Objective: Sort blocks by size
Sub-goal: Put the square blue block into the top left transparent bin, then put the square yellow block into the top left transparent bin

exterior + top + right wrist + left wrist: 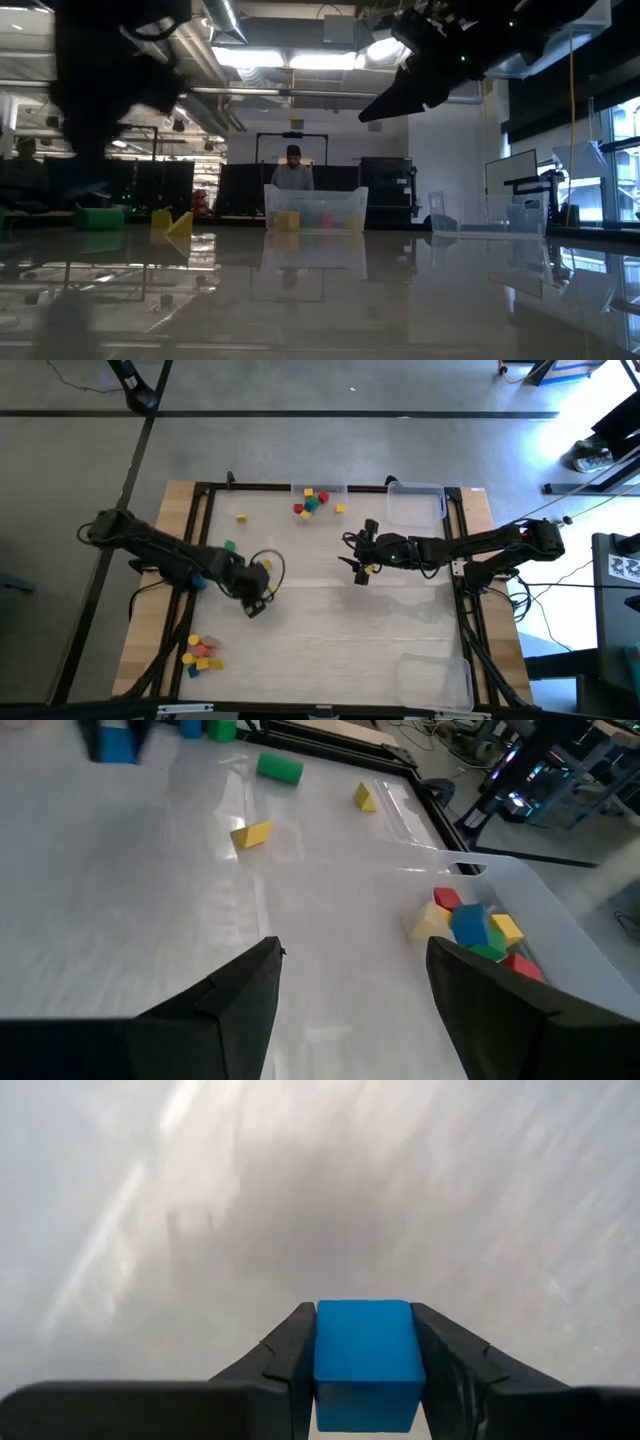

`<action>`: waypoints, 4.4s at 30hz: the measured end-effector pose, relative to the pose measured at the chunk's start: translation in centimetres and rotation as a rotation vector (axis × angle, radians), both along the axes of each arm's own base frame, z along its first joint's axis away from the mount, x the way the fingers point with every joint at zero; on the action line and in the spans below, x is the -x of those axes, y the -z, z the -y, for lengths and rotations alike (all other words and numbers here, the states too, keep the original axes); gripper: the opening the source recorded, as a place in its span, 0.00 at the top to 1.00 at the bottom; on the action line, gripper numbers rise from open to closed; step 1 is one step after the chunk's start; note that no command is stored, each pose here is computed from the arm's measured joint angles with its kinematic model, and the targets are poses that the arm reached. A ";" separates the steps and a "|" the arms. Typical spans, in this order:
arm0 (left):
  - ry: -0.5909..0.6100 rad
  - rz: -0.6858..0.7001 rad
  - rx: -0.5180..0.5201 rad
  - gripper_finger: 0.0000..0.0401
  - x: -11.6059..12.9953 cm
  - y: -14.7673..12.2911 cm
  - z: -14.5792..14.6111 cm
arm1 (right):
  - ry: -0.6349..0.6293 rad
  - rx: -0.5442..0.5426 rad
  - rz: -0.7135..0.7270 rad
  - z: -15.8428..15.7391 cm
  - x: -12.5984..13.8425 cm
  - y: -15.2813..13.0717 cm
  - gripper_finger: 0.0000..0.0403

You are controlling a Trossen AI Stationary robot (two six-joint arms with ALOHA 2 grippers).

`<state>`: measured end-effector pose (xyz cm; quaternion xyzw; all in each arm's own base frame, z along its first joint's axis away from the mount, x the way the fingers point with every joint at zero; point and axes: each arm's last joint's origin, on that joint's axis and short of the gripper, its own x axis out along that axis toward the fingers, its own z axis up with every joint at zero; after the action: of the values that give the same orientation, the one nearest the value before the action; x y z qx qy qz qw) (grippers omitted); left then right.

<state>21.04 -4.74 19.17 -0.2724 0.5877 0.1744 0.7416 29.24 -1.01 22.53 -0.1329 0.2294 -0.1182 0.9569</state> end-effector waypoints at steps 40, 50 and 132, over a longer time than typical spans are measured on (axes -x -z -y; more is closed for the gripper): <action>0.060 1.225 -0.231 0.71 -2.6 -3.7 -7.9 | -0.259 0.421 0.325 -0.4 -9.2 1.0 0.38; 0.067 1.219 -0.219 0.71 -2.6 -3.6 -7.7 | -0.395 0.449 0.289 -0.7 -10.2 0.1 0.42; -0.150 0.546 -0.562 0.47 2.8 -0.9 -9.8 | 0.250 -0.218 -0.036 20.6 -4.5 4.4 0.27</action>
<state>18.27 5.05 20.04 -0.1371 0.2767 0.3032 0.9015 33.79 -21.65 18.11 -0.0009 0.2726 -0.2083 0.9393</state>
